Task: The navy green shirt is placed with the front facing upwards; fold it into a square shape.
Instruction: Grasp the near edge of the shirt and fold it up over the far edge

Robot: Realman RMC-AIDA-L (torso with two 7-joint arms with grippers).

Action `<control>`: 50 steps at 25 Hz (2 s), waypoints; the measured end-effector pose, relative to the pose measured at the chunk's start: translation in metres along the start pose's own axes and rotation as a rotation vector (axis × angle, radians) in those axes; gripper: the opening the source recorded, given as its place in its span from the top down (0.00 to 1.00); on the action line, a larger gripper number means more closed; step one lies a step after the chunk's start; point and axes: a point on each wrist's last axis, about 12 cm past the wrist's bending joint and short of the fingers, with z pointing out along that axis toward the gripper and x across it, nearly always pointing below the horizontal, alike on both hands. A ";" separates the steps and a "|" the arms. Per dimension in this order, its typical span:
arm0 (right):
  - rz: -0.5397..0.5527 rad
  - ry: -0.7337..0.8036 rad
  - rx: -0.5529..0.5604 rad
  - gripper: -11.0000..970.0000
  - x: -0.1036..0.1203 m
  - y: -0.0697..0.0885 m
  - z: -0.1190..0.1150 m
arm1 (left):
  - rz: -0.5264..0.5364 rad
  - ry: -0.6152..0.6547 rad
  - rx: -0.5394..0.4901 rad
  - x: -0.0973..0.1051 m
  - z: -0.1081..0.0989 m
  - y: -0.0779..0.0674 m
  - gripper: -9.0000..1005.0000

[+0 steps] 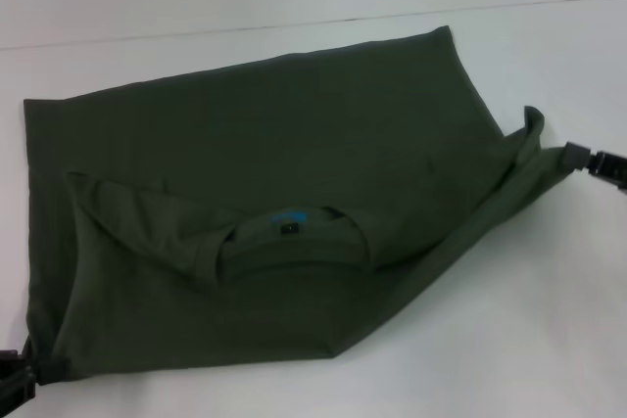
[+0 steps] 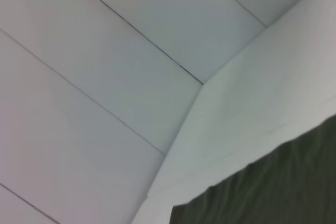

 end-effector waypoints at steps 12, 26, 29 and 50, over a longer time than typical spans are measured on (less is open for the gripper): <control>-0.039 -0.073 -0.088 0.99 -0.042 0.019 -0.004 | 0.045 -0.144 -0.040 -0.011 -0.019 0.003 0.96; -0.020 -0.089 -0.088 0.99 -0.062 0.025 -0.011 | 0.120 -0.349 -0.110 -0.021 -0.060 0.000 0.96; -0.002 -0.099 -0.067 0.99 -0.052 0.022 -0.019 | 0.117 -0.354 -0.119 -0.016 -0.066 -0.003 0.96; 0.043 -0.075 -0.003 0.99 -0.026 0.014 -0.026 | 0.020 0.006 0.154 -0.023 -0.013 -0.010 0.84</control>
